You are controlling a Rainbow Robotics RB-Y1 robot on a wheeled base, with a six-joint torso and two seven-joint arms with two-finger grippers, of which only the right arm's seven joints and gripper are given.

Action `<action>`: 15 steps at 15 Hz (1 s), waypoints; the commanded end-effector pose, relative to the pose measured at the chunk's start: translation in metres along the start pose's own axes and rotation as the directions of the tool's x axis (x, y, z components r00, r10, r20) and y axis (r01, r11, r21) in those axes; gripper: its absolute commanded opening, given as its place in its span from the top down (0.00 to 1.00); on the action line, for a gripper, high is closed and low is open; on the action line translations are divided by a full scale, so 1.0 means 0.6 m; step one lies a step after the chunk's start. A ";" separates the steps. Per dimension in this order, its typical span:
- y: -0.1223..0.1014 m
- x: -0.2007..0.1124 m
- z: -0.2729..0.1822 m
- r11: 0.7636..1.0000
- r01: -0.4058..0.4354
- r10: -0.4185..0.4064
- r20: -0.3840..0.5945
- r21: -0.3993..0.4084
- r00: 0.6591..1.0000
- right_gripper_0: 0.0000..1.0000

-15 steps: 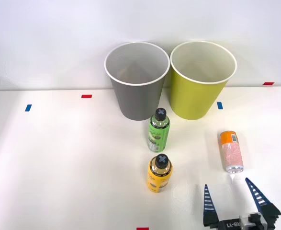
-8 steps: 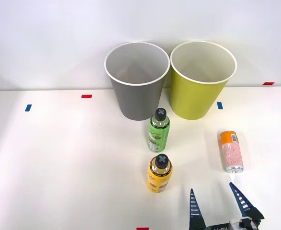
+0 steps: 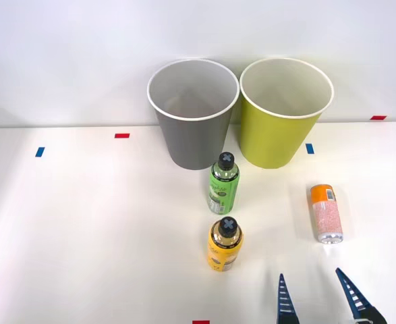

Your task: Put cans in the gray bin, plastic bottles in the light green bin

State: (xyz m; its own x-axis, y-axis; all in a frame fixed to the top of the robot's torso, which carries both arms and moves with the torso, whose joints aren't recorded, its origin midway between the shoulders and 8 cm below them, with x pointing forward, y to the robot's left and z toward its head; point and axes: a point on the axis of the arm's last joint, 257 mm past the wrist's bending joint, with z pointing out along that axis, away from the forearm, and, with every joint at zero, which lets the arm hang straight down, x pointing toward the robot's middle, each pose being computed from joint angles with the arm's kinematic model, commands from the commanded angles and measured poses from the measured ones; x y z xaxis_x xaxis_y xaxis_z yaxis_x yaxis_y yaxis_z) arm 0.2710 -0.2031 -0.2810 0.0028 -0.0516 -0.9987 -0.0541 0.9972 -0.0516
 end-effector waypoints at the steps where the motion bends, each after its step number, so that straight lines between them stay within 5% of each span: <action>1: -0.001 0.000 -0.001 1.000 0.001 -0.001 0.001 0.001 1.000 0.00; 15: -0.001 0.000 -0.001 1.000 0.001 -0.001 0.001 0.001 1.000 0.00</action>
State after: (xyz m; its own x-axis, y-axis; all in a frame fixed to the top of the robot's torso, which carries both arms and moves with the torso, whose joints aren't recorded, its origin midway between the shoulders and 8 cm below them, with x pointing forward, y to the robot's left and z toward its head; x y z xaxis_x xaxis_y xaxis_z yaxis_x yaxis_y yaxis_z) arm 0.2706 -0.2036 -0.2808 0.0037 -0.0523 -0.9986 -0.0533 0.9972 -0.0524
